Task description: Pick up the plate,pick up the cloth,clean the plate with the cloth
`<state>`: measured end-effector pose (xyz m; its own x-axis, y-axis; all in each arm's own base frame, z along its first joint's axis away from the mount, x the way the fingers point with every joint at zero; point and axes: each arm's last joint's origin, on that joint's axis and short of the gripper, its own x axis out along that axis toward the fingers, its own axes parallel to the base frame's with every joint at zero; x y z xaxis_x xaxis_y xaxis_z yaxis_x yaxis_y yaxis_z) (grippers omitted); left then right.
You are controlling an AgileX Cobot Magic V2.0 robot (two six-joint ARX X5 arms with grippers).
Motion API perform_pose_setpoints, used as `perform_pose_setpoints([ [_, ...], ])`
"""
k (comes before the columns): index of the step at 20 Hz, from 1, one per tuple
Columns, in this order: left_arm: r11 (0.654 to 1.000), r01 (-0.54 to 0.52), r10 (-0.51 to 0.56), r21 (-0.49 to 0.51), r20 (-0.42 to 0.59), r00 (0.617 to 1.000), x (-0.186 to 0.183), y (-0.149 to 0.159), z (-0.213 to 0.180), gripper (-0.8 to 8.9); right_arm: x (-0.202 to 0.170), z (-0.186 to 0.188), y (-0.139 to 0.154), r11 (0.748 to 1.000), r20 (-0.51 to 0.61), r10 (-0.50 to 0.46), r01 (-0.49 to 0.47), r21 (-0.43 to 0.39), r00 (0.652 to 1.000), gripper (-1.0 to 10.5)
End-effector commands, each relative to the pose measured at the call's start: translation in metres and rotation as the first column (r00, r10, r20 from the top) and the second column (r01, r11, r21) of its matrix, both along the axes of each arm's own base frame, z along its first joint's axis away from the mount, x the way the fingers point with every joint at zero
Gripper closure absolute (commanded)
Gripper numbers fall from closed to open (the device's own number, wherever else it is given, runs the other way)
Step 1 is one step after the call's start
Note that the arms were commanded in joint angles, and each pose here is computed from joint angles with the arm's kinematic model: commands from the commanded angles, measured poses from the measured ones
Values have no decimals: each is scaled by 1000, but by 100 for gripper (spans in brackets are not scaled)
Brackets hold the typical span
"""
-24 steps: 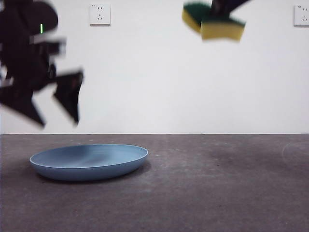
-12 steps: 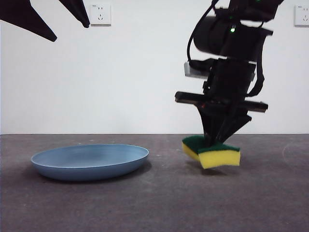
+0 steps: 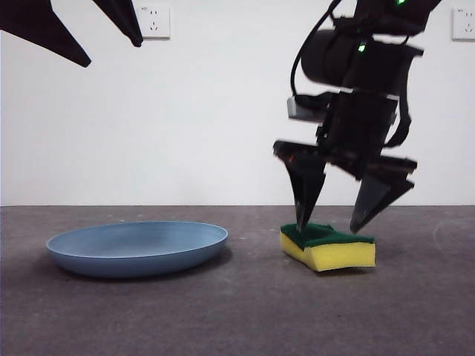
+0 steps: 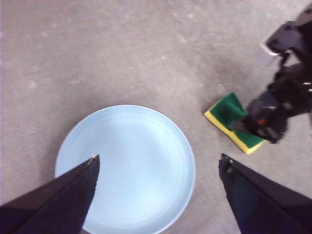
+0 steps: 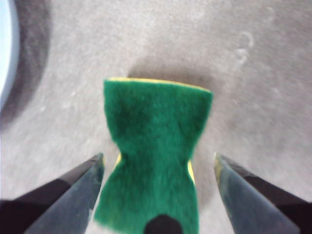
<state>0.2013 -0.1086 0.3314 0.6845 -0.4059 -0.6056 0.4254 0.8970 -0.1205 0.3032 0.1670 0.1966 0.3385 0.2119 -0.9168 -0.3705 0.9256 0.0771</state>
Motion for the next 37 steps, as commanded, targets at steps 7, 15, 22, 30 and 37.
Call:
perform_pose_setpoints([
  [7,999,24,-24,41,15,1000,0,0,-2,822,-56,106,-31,992,266,41,-70,102,963,959],
  [15,999,30,-38,39,213,976,-30,7,21,822,-145,169,-72,973,582,22,-151,174,813,959],
  [22,999,9,2,-31,337,941,-69,30,-50,822,-184,95,-97,968,665,-31,-144,207,746,959],
  [30,999,11,0,-33,324,946,-79,36,-62,816,-183,80,-96,973,615,-13,-133,191,788,945],
  [37,1000,9,-3,-18,302,953,-76,34,-66,816,-183,80,-96,973,618,-16,-130,190,786,945],
])
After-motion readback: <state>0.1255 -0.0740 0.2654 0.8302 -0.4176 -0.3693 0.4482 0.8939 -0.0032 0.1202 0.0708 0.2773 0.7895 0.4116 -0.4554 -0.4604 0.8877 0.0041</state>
